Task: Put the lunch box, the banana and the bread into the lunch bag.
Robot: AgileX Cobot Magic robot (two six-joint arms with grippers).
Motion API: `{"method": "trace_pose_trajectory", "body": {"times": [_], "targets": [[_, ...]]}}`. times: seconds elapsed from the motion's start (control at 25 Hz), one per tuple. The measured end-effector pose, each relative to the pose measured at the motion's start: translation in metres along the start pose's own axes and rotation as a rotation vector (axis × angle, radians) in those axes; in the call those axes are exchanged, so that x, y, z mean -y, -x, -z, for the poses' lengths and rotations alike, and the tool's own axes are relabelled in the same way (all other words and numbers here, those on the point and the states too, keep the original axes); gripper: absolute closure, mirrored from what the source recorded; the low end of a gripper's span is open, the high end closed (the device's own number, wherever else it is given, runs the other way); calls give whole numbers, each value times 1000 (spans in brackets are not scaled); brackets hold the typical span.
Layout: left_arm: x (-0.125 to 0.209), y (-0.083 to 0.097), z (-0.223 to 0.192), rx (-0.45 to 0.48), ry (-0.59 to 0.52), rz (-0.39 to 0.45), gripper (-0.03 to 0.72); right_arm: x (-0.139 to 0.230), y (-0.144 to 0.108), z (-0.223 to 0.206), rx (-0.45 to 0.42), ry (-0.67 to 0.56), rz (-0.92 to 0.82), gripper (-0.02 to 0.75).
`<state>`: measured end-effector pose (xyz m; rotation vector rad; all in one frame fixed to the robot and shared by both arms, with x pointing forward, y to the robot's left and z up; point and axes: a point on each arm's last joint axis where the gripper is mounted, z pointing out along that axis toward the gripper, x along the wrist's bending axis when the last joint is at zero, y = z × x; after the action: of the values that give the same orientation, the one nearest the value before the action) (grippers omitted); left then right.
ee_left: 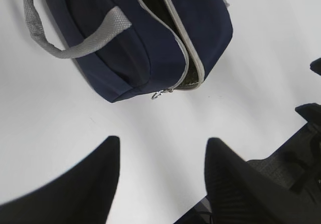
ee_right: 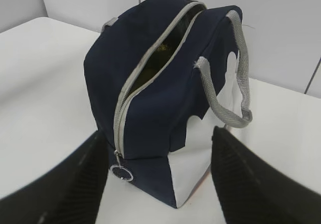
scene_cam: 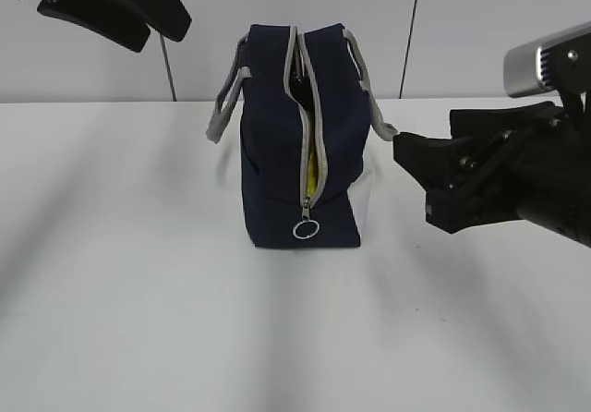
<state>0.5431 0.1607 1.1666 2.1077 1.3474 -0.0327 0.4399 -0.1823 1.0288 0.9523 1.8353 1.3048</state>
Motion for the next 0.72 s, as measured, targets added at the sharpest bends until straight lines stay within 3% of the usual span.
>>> {"method": "trace_pose_trajectory", "body": {"times": [0.24,0.36,0.72], "targets": [[2,-2,-4,1,-14,8,307,9,-1,-9,0,-31,-24,260],[11,-6,-15,1,-62,29,307,20,-3,-16,-11,-103,-66,262],[40,-22,-50,-8,-186,96,307,53,-17,-42,-133,-223,12,312]]}}
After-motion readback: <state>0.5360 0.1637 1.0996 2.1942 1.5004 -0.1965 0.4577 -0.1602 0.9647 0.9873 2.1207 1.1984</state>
